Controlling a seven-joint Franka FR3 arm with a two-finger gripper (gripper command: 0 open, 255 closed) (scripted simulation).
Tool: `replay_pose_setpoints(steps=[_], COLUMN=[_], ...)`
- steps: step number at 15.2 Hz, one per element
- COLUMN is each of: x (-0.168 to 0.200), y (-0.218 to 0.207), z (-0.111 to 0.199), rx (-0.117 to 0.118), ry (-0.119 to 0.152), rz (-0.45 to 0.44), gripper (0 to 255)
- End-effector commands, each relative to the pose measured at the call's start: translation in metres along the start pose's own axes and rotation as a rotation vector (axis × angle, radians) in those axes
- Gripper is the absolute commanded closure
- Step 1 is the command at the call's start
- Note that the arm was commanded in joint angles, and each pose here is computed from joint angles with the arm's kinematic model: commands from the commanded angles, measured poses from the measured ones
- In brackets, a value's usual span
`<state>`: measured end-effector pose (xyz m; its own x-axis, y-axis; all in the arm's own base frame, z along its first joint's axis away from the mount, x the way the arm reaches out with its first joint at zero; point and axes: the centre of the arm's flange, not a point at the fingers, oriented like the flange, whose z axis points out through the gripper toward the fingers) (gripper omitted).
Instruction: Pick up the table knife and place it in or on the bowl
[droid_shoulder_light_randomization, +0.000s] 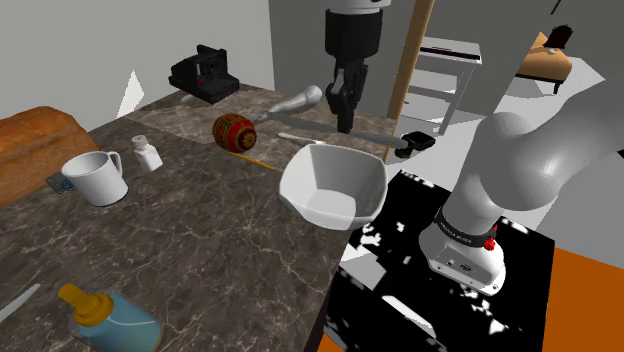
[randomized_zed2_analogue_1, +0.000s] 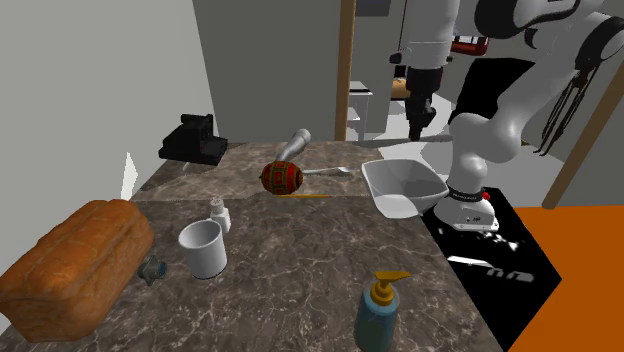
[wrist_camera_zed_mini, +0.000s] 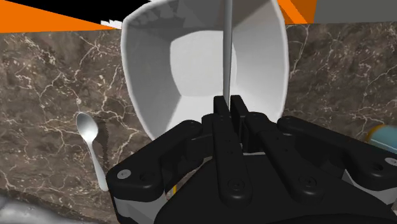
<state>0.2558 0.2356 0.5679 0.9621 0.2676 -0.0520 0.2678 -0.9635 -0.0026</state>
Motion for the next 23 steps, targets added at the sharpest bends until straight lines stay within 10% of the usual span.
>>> replay_pose_setpoints(steps=[1,23], x=[-0.014,-0.009], y=[0.002,0.003], z=[0.005,0.093], rx=[0.000,0.000], ry=[0.000,0.000], rz=[0.000,0.000], gripper=[255,255])
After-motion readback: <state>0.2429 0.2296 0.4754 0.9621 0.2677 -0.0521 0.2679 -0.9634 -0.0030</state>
